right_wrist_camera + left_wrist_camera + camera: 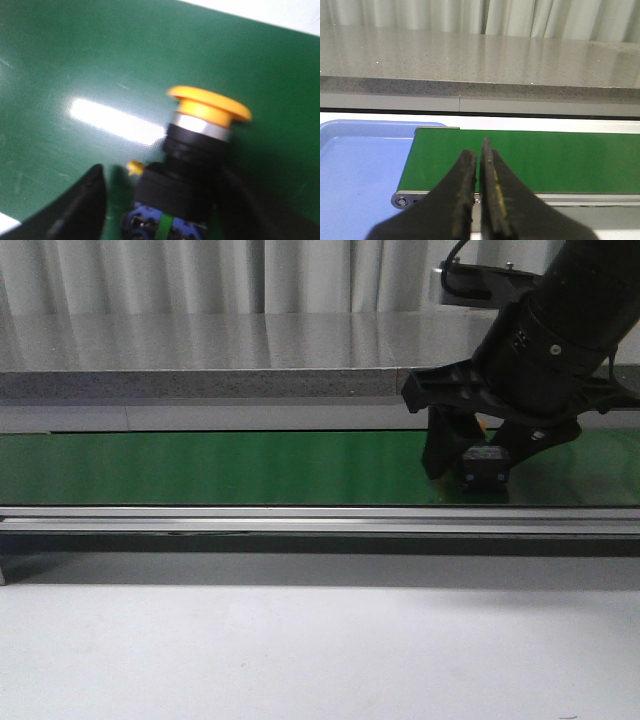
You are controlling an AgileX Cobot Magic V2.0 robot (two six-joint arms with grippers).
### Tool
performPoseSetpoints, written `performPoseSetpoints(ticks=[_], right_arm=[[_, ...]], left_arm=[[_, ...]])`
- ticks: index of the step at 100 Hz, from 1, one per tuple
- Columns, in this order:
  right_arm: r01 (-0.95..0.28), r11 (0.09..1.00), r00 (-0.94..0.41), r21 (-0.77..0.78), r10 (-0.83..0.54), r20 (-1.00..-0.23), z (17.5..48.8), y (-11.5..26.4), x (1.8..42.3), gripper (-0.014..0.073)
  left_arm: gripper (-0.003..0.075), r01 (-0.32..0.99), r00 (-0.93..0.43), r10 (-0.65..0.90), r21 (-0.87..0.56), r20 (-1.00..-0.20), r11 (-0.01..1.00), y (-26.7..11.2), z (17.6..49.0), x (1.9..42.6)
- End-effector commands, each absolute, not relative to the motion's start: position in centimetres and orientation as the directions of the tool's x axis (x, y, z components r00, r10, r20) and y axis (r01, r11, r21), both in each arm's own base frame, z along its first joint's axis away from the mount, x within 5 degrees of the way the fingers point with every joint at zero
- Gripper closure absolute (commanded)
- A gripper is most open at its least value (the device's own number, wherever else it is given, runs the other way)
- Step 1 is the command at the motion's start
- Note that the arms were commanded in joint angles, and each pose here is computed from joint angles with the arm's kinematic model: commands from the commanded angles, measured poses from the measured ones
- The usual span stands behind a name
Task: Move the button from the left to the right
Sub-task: 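Lift the held button off the belt toward the green tray, then lower the button into the green tray and open the right gripper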
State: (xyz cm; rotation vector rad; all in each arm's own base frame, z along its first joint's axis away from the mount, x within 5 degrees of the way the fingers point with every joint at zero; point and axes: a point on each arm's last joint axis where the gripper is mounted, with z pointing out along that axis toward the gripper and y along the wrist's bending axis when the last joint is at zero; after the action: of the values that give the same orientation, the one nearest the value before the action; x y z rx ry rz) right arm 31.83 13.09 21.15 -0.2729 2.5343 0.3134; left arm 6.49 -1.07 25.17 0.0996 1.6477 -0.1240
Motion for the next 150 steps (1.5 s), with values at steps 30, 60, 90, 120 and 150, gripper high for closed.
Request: performPoseSetpoints(ticks=[30,60,90,120,150], right_arm=[[-0.268,0.947,-0.761,0.174,-0.097,-0.642,25.4,12.4,31.3,0.0471],[-0.179,0.984,-0.778,0.000,-0.142,-0.612,30.6,5.7,31.2,0.0471],[0.021,0.991,-0.789,-0.133,-0.066,-0.611,32.5,-2.9,31.3,0.0471],[0.226,0.960,-0.750,-0.163,0.064,-0.659,32.5,-10.5,30.6,0.0471],[0.272,0.945,-0.784,-0.181,0.109,-0.611,28.9,-15.8,31.3,0.0471]], left_arm=[[0.0715,0.128,0.016,-0.032,-0.030,-0.999,0.991,-0.9,26.8,6.5],[0.0715,0.128,0.016,-0.032,-0.030,-0.999,0.991,-0.9,26.8,6.5],[0.0715,0.128,0.016,-0.032,-0.030,-0.999,0.991,-0.9,26.8,6.5],[0.0715,0.128,0.016,-0.032,-0.030,-0.999,0.991,-0.9,26.8,6.5],[0.0715,0.128,0.016,-0.032,-0.030,-0.999,0.991,-0.9,26.8,6.5]])
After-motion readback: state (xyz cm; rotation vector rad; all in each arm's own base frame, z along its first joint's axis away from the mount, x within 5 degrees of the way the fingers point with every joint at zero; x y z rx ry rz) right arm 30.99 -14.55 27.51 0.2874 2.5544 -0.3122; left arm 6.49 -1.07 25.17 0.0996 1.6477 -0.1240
